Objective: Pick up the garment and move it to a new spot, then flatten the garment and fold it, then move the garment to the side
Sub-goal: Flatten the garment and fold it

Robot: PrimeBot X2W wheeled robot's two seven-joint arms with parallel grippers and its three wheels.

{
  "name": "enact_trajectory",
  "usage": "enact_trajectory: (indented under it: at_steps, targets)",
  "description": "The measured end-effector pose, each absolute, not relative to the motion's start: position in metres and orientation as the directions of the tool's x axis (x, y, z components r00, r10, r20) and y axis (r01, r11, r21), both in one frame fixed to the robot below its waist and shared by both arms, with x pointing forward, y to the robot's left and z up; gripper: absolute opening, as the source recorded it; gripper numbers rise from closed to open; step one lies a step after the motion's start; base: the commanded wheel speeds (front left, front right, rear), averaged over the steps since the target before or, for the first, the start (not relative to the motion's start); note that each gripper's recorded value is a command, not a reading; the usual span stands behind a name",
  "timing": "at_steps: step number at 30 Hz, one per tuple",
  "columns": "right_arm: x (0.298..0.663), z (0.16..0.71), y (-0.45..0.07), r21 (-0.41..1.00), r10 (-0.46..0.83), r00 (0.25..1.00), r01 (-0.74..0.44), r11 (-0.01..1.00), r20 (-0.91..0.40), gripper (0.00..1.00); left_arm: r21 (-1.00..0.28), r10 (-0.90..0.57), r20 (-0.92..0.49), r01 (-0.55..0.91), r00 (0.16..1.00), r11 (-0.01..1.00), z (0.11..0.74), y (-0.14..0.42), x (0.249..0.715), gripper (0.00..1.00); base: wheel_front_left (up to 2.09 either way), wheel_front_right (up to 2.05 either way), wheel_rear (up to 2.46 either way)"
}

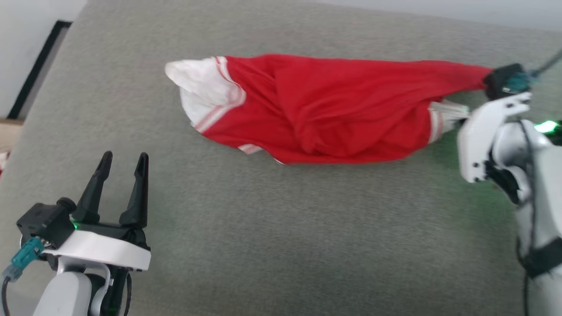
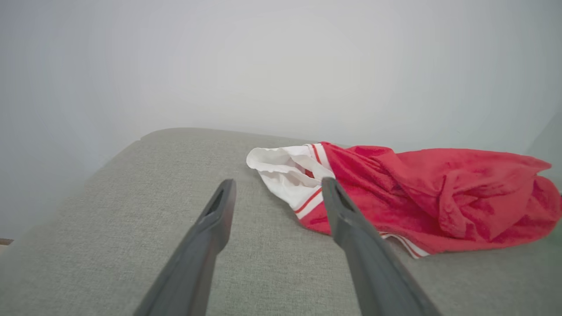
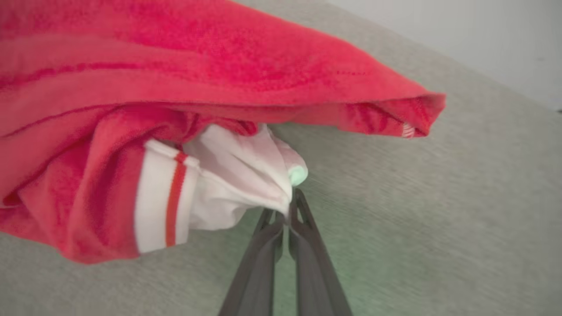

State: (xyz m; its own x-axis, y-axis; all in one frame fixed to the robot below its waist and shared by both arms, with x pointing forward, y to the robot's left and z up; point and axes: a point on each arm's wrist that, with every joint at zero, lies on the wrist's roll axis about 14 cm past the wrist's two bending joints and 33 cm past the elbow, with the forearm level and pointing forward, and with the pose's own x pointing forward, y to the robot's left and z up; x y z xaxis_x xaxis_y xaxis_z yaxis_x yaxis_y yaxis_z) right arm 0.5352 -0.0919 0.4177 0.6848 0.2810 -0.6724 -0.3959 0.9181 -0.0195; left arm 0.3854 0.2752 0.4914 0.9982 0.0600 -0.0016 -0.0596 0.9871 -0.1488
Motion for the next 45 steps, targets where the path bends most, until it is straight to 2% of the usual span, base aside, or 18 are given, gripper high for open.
enact_trajectory:
  at_steps: [5, 9, 13, 16, 19, 24, 28, 35, 45]
  targets:
    - [0.522, 0.442, -0.141, -0.040, 0.203, 0.763, -0.287, 0.957, -0.613, 0.00, -0.152, 0.009, 0.017, -0.006, 1.000, 0.988, 0.495, 0.261, 0.394, 1.00, 0.00, 0.00, 0.00]
    - [0.502, 0.456, -0.167, -0.021, 0.162, 0.798, -0.214, 0.977, -0.580, 0.00, -0.158, -0.022, 0.029, 0.026, 0.999, 0.987, 0.498, 0.251, 0.400, 1.00, 0.00, 0.00, 0.00]
    - [0.495, 0.490, -0.193, -0.036, 0.105, 0.870, -0.139, 0.990, -0.482, 0.00, -0.164, -0.044, 0.034, 0.049, 0.998, 0.985, 0.498, 0.243, 0.404, 1.00, 0.00, 0.00, 0.00]
    - [0.497, 0.521, -0.200, -0.056, 0.085, 0.912, -0.117, 0.992, -0.401, 0.00, -0.168, -0.049, 0.037, 0.054, 0.998, 0.984, 0.498, 0.241, 0.404, 1.00, 0.00, 0.00, 0.00]
    - [0.501, 0.539, -0.186, -0.055, 0.120, 0.922, -0.150, 0.987, -0.368, 0.00, -0.174, -0.049, 0.038, 0.055, 0.998, 0.983, 0.499, 0.240, 0.404, 1.00, 0.00, 0.00, 0.00]
    - [0.505, 0.544, -0.158, -0.008, 0.185, 0.910, -0.203, 0.979, -0.370, 0.00, -0.206, -0.035, 0.034, 0.041, 0.999, 0.978, 0.496, 0.239, 0.403, 1.00, 0.00, 0.00, 0.00]
    - [0.491, 0.513, -0.189, 0.037, 0.094, 0.895, -0.087, 0.996, -0.436, 0.00, -0.224, -0.020, 0.007, 0.021, 1.000, 0.974, 0.486, 0.243, 0.404, 1.00, 0.00, 0.00, 0.00]
    - [0.445, 0.467, -0.228, 0.078, -0.020, 0.850, 0.071, 0.994, -0.526, 0.00, -0.224, -0.035, 0.001, 0.034, 0.999, 0.974, 0.483, 0.242, 0.413, 1.00, 0.00, 0.00, 0.00]
    - [0.403, 0.426, -0.260, 0.060, -0.118, 0.794, 0.191, 0.980, -0.596, 0.00, -0.197, -0.105, 0.010, 0.105, 0.994, 0.975, 0.486, 0.228, 0.426, 1.00, 0.00, 0.00, 0.00]
